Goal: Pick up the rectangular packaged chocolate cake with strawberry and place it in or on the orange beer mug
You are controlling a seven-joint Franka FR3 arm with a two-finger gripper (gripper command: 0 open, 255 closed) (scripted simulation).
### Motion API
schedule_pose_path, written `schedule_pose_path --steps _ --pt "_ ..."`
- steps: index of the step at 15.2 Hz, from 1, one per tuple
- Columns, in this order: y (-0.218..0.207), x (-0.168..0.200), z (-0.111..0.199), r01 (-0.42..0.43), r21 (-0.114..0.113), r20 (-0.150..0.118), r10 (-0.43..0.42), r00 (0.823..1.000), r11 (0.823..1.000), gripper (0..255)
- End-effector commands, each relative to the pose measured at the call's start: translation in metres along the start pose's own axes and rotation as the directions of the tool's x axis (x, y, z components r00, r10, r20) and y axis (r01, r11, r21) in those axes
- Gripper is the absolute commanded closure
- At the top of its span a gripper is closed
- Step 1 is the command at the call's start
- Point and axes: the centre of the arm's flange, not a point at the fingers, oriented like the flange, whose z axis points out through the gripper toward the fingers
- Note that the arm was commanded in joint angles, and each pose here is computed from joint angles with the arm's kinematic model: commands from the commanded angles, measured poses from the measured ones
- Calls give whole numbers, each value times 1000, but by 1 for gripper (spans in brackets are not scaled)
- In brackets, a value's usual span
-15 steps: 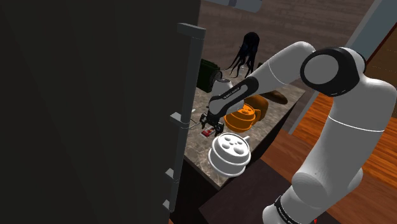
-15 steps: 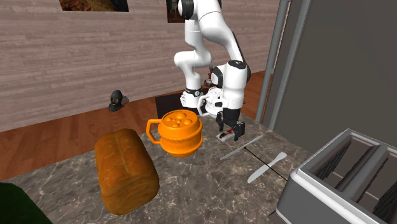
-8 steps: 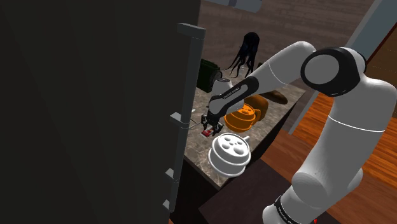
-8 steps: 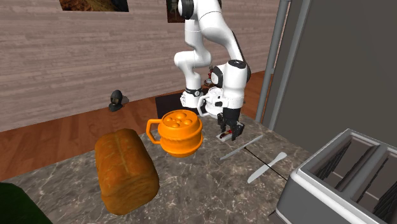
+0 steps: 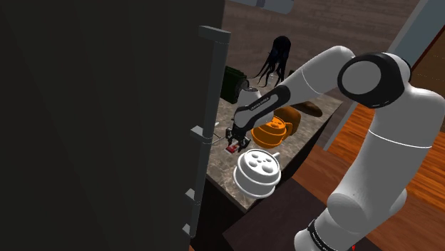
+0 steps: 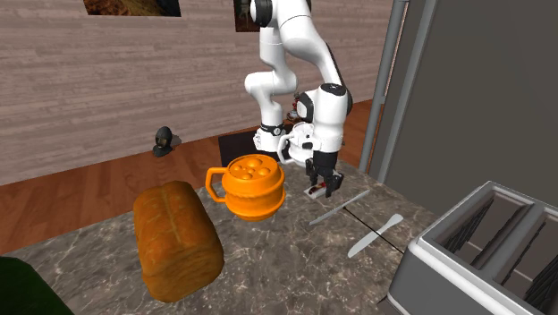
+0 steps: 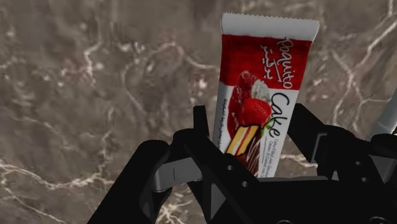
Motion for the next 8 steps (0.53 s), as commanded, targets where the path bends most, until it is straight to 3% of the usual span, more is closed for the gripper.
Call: schedule_pose_path --steps 1,8 --pt "0 0 -6 0 -2 1 0 1000 1000 255" --pt "0 0 -43 0 -2 1 0 1000 1000 255"
